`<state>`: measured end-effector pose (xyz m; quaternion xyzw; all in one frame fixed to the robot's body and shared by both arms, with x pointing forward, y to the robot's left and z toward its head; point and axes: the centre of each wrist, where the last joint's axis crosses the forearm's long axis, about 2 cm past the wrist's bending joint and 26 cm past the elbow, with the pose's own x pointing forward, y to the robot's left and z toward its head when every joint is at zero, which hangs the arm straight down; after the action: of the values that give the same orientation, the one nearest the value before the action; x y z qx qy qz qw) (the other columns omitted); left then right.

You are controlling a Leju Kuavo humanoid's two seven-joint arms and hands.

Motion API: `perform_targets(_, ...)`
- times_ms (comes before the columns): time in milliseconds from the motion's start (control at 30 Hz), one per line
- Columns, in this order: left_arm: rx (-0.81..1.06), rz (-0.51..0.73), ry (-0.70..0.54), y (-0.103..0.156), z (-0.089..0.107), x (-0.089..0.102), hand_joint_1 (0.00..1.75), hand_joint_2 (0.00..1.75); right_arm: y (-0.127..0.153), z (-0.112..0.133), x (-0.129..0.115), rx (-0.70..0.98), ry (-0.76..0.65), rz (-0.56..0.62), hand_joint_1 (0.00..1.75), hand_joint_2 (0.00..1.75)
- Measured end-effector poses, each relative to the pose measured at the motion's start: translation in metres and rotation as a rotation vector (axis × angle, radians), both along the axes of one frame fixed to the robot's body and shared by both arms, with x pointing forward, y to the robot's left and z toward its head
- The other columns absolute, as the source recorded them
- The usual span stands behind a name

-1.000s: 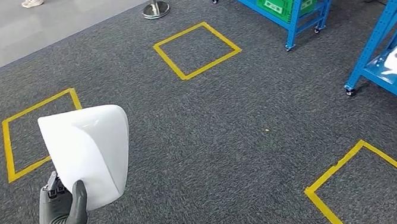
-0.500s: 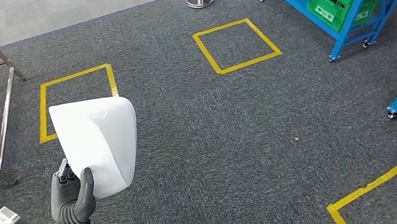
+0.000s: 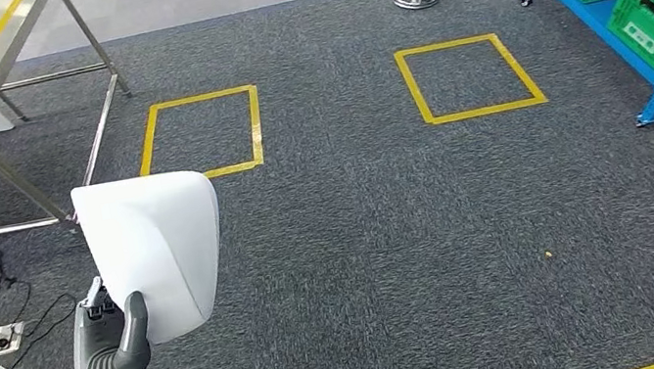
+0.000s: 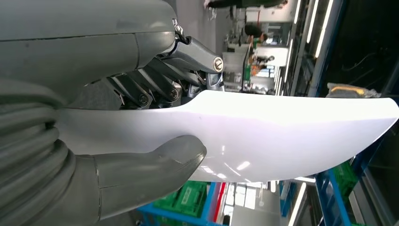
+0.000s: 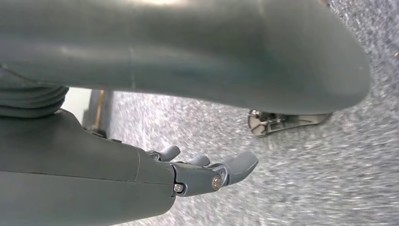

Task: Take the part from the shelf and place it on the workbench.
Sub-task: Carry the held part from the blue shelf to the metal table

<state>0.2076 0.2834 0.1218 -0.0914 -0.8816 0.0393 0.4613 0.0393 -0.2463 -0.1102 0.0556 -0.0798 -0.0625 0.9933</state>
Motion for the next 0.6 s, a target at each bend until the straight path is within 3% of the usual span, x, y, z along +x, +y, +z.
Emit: perform_targets(600,0.023,0.031,-0.021,0.011,0.007,0.004,1.75,1.75,0.004,0.001,0.004,0.022,-0.002,0.022,0.0,0.0)
